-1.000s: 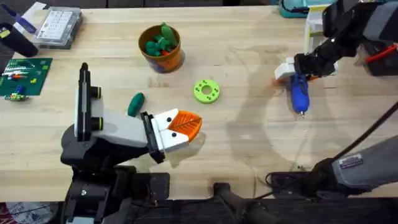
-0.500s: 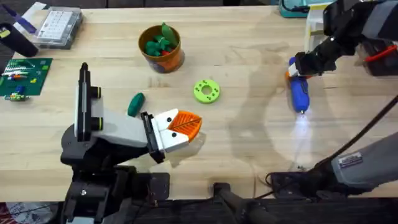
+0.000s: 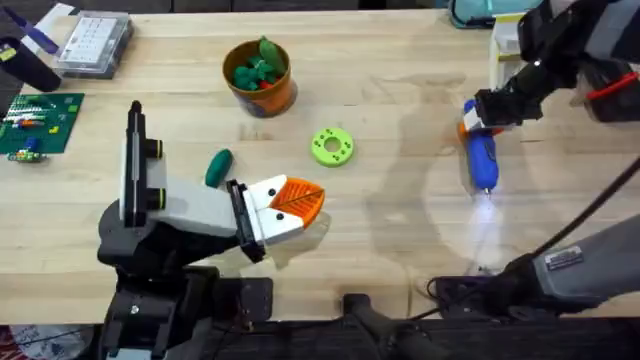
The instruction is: Pick up the gripper from the table and insert it into the empty holder that is missing its gripper. Then pick up a screw, insert it into the mounting hole, and use the screwdriver to tighten it. Finally, clean up the table by picking up the vegetable and placing it into the bucket.
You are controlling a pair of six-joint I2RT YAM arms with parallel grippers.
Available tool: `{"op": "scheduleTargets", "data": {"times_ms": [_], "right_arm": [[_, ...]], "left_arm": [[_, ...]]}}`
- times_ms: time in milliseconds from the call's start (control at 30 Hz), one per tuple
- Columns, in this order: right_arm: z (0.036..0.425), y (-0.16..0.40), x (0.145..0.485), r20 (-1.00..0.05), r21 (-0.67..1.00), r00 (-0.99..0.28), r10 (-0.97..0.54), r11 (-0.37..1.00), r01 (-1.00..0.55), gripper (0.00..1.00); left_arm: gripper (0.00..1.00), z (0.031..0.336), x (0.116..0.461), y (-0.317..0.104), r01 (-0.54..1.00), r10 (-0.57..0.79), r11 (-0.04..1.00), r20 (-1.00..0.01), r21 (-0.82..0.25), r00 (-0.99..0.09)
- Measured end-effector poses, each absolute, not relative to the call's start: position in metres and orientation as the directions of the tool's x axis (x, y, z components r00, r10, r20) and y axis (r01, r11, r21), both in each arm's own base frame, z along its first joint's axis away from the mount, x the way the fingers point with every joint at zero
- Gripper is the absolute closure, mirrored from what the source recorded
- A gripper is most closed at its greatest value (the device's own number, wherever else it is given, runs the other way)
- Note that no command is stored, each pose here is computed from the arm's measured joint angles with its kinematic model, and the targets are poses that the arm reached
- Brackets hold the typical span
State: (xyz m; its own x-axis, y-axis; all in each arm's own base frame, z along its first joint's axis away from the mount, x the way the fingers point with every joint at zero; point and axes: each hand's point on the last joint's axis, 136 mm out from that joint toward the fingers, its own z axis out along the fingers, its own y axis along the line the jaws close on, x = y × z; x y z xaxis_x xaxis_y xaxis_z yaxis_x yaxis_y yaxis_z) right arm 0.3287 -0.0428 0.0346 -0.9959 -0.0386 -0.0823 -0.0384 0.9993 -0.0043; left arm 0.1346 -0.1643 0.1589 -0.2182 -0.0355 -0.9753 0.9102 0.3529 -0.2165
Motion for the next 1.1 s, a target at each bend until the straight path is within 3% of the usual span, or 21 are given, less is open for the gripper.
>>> {"op": "scheduleTargets", "data": {"times_ms": [133, 700, 1100], "right_arm": [[0.057, -0.040, 0.321, -0.104, -0.001, -0.994, -0.039, 0.999, -0.039, 0.973], [0.235, -0.039, 0.324, -0.569, -0.081, -0.820, -0.071, 0.996, -0.030, 0.973], [0.349, -0.021, 0.302, -0.773, -0.080, -0.625, -0.112, 0.994, -0.078, 0.973]], "left_arm": [[0.997, 0.159, 0.135, -0.164, 0.910, -0.036, 0.353, -0.975, -0.217, -0.218], [0.997, 0.159, 0.135, -0.164, 0.910, -0.036, 0.353, -0.975, -0.217, -0.218], [0.997, 0.159, 0.135, -0.164, 0.910, -0.036, 0.353, -0.975, -0.217, -0.219]]}}
